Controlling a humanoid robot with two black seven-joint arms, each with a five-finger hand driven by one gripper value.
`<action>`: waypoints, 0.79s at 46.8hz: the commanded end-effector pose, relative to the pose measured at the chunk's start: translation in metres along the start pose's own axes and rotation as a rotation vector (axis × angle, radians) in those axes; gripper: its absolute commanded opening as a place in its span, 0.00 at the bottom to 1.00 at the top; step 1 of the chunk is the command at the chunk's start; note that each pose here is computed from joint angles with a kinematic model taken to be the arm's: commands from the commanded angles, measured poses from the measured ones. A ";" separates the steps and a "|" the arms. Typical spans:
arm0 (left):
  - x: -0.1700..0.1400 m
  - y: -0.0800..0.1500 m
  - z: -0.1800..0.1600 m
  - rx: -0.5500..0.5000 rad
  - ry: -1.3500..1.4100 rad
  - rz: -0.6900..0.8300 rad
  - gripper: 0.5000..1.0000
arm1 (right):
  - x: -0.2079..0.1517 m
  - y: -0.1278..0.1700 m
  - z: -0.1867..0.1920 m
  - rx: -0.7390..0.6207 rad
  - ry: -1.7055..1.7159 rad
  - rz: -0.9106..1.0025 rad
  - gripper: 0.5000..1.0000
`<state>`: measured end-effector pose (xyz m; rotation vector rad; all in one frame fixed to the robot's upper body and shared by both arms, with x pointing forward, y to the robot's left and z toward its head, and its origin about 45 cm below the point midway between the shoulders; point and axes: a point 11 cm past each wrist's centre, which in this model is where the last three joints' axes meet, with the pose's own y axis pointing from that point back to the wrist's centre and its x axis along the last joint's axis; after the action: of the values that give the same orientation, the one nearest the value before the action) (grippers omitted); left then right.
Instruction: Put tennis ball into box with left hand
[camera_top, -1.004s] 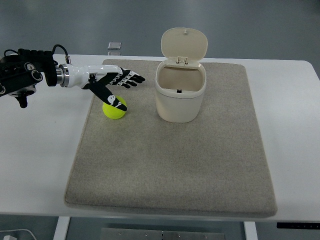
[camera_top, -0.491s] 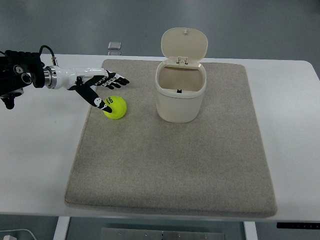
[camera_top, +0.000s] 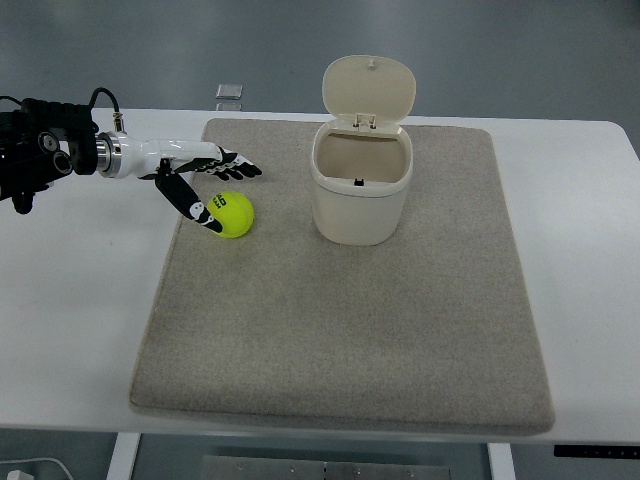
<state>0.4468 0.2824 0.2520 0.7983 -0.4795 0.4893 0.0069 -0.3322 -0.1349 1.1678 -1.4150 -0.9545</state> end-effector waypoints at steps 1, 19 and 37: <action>-0.001 0.000 -0.001 0.015 -0.047 -0.009 0.92 | 0.000 0.000 0.000 0.001 0.001 0.000 0.88; -0.002 -0.010 0.011 -0.004 -0.080 -0.022 0.93 | 0.000 0.000 0.000 -0.001 0.001 0.000 0.88; -0.009 -0.016 0.011 -0.010 -0.085 -0.020 0.92 | 0.000 0.000 0.000 0.001 -0.001 0.000 0.88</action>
<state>0.4473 0.2620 0.2452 0.8144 -0.5506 0.4348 0.0069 -0.3322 -0.1349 1.1677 -1.4148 -0.9546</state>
